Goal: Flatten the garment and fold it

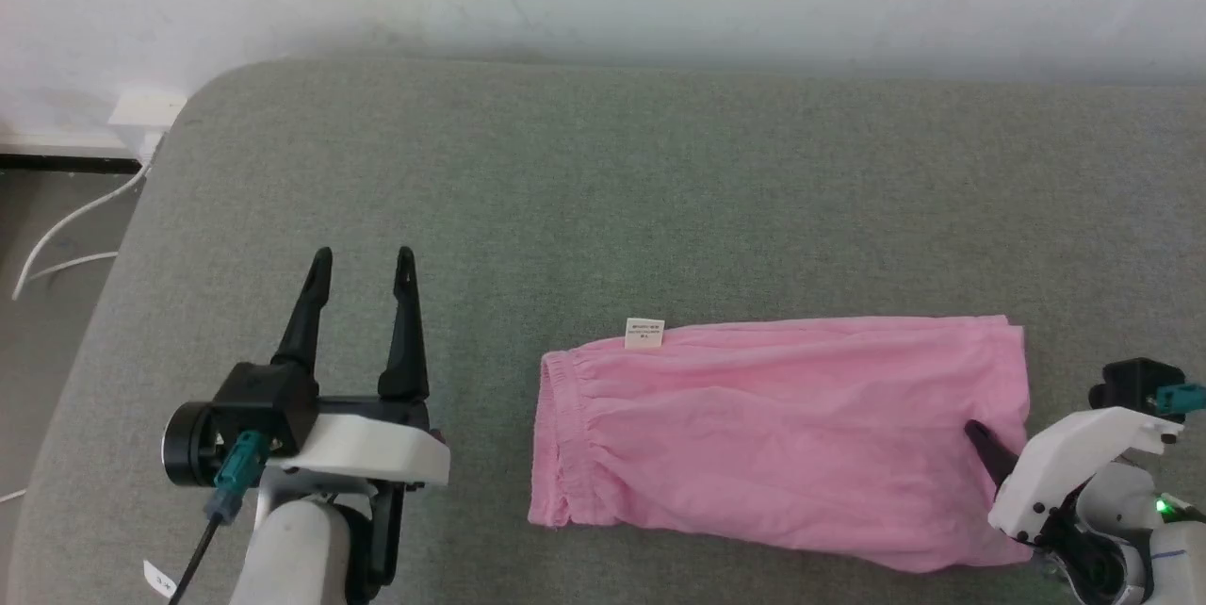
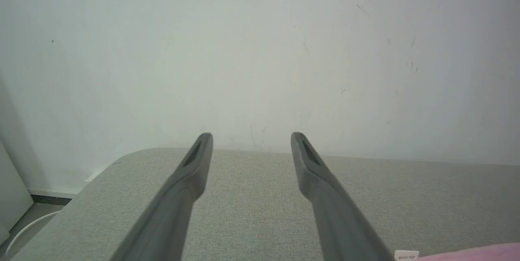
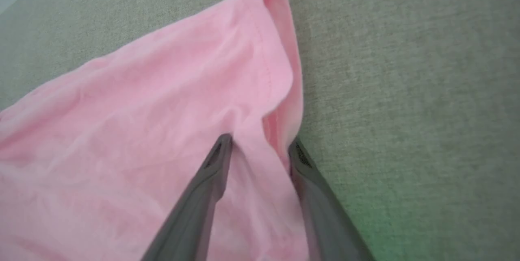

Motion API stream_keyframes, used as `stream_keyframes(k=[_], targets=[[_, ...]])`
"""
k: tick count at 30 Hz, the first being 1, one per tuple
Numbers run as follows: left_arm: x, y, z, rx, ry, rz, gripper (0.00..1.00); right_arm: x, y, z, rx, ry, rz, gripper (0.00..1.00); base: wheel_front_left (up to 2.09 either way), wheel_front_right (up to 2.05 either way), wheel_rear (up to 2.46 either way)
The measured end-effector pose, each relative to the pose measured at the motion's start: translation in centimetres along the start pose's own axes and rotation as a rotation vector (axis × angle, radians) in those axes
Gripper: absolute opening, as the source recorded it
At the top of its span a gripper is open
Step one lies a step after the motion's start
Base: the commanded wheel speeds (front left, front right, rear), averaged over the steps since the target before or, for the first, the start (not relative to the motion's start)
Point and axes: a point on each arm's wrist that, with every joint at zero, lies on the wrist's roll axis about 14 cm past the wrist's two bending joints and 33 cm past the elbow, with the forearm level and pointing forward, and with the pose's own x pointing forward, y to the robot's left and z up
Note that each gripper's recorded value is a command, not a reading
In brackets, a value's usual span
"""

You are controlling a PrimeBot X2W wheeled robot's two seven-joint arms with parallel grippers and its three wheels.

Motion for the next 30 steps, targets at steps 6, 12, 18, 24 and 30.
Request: stream_keyframes(k=[6,12,18,24,30], targets=[[-0.1,0.2,-0.5,0.000,0.014,0.003,1.00,0.0,0.3,0.0,-0.008,-0.004,0.002,0.00,0.00,0.00,0.00],[-0.3,0.4,-0.7,-0.006,0.023,0.006,1.00,-1.0,-2.7,1.8,-0.020,-0.096,-0.103,0.00,0.00,0.00,0.00],[-0.5,0.3,-1.3,-0.009,0.041,0.001,1.00,-4.1,-8.3,4.4,-0.119,-0.183,-0.324,0.00,0.00,0.00,0.00],[-0.8,0.3,-1.6,-0.010,0.052,-0.001,1.00,-5.2,-6.1,5.5,-0.204,-0.197,-0.287,0.00,0.00,0.00,0.00],[-1.1,0.3,-1.5,-0.011,0.052,-0.003,1.00,-6.5,3.9,6.2,-0.360,-0.221,-0.031,0.00,0.00,0.00,0.00]])
